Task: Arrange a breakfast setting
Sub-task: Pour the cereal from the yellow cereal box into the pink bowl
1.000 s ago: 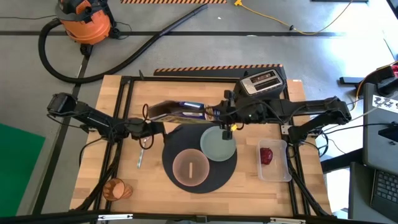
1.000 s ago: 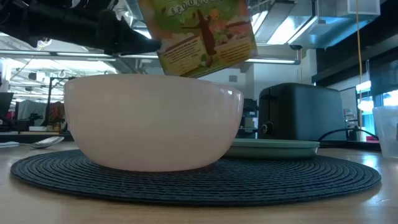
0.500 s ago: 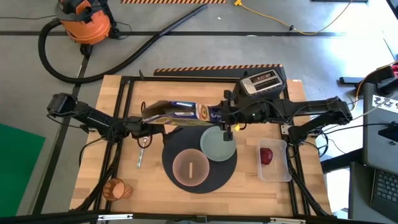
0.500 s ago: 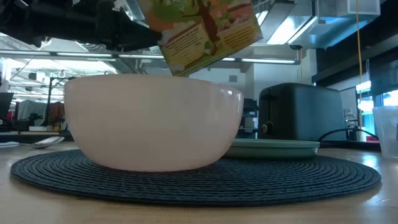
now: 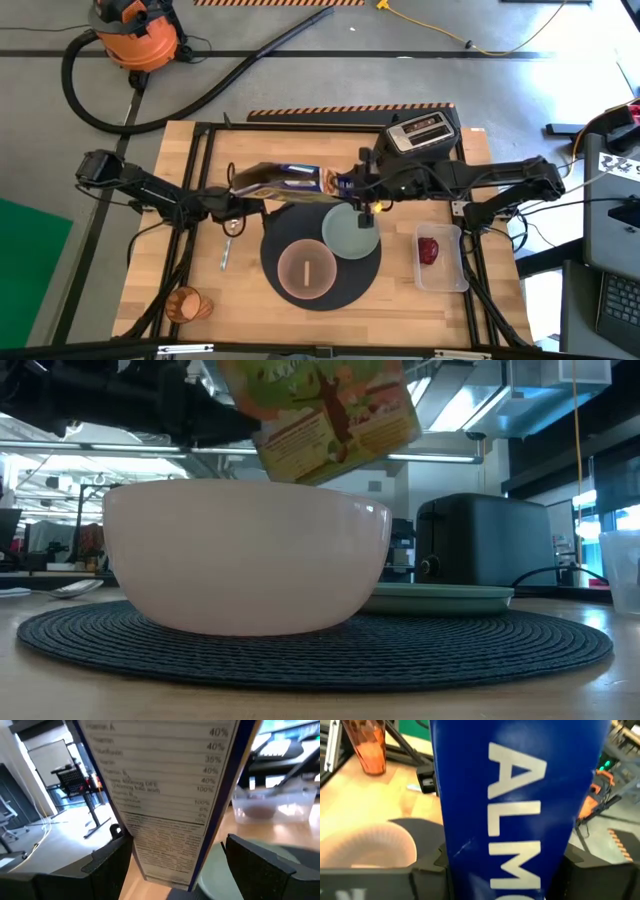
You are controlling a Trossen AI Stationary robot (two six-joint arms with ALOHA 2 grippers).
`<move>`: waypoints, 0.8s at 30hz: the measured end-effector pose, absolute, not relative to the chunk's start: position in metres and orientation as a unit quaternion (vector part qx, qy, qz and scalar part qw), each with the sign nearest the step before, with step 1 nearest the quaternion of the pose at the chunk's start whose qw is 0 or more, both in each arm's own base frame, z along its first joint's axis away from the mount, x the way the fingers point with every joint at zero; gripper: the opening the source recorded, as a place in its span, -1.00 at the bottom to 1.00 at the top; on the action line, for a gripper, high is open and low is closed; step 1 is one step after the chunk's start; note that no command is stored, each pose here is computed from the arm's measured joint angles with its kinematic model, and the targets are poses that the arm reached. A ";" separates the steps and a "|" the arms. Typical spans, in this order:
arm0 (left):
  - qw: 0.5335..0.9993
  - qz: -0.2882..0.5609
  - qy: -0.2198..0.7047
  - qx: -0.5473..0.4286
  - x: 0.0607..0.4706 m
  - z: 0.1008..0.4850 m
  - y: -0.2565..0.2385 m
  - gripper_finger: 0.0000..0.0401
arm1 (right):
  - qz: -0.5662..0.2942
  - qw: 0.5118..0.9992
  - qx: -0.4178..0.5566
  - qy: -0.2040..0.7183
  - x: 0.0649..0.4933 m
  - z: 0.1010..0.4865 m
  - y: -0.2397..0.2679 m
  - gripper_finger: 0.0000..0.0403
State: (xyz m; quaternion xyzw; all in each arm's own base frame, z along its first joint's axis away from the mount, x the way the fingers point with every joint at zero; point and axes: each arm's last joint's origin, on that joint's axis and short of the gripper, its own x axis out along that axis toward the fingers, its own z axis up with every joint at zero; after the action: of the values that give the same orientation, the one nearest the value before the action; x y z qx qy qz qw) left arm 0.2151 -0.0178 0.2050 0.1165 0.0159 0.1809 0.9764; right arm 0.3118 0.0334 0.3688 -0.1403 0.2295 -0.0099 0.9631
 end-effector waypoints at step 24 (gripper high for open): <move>0.966 0.217 0.026 0.141 0.214 0.206 -0.020 0.54 | 0.048 0.984 -0.096 0.144 0.300 0.343 -0.029 -0.20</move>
State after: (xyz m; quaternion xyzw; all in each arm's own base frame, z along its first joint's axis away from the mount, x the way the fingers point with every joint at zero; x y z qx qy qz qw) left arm 0.2139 -0.0198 0.2061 0.1409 0.0257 0.2168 0.9656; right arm 0.2997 -0.0292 0.3427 -0.0959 0.1436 0.0477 0.9838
